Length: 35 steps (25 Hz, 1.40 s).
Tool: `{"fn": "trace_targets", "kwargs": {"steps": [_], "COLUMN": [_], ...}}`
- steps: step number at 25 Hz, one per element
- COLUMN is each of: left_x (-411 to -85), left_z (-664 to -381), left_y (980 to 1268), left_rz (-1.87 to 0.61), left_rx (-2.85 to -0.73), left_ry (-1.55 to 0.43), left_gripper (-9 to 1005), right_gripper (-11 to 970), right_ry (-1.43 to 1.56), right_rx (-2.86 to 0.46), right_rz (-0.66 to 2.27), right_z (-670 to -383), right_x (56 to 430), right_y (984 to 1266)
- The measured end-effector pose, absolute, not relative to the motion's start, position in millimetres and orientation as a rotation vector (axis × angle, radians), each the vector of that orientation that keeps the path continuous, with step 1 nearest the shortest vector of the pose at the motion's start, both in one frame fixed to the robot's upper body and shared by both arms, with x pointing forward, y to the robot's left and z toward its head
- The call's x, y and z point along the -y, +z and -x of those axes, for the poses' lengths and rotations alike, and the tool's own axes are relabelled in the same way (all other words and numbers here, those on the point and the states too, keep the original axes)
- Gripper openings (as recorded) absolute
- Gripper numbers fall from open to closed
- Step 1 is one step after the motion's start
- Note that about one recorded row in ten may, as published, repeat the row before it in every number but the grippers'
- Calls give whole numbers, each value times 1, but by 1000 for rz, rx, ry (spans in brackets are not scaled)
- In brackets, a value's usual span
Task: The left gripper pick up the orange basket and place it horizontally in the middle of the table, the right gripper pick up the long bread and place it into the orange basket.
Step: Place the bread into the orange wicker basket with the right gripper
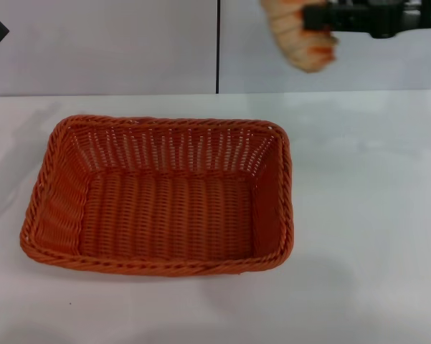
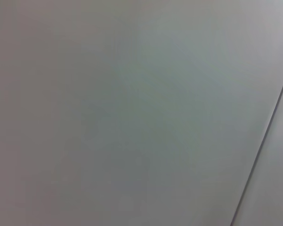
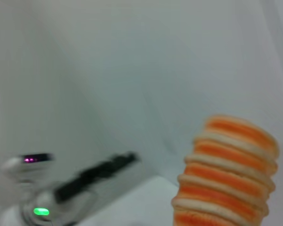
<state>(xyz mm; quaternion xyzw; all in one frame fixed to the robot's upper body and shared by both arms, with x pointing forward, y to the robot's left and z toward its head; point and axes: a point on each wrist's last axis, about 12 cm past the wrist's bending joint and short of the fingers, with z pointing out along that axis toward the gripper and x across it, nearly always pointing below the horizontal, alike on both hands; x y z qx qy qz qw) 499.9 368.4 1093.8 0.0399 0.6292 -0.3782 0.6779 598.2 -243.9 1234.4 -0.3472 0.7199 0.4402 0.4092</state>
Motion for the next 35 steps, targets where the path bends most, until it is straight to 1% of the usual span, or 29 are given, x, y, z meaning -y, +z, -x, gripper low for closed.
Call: {"fn": "trace_targets", "kwargs": {"steps": [3,4,5,6,7,8,9,10,13,15,24,29,32,34,35], "left_x": [-366,-366,-366,-366,-366,-366,-366,-366,-366,-366,-366,-365,-365,-366,-366], "left_z": [-501,-501,-501,-502,-502,-502,-502,-502,-503,-503,-503,-502,-502,-502,-502], "left_y": [1094,1094,1094,1094,1094,1094,1094,1094,1094,1094,1093,1094,1094,1094,1094], "left_rz": [-95,-95,-95,-96,-96,-96,-96,-96,-96,-96,-99,-102,-102,-101,-101], "left_rx": [-1413,-1412,-1412,-1411,-1411,-1412,-1412,-1412,-1414,-1414,-1416,-1414,-1413,-1412,-1412], "left_ry": [-853,-853,-853,-853,-853,-851,-851,-851,-847,-846,-844,-847,-847,-847,-847], "left_gripper": [711,711,711,711,711,711,711,711,711,711,711,710,710,710,710], "right_gripper": [224,216,214,211,209,206,203,200,191,206,276,511,549,574,574], "right_ry": [1165,1188,1188,1203,1225,1225,1233,1233,1218,1207,1217,1218,1215,1180,1180], "right_rx": [-1736,-1721,-1721,-1719,-1729,-1729,-1761,-1761,-1817,-1832,-1841,-1844,-1840,-1802,-1802], "right_rz": [990,1061,1061,1097,1171,1171,1235,1235,1285,1281,1280,1264,1248,1213,1213], "right_z": [-599,-601,-601,-601,-602,-602,-602,-602,-602,-603,-601,-600,-599,-597,-597], "right_x": [218,201,201,192,173,173,157,157,141,137,138,142,146,159,159], "right_y": [1234,1229,1229,1224,1214,1214,1204,1204,1192,1188,1186,1184,1184,1184,1184]}}
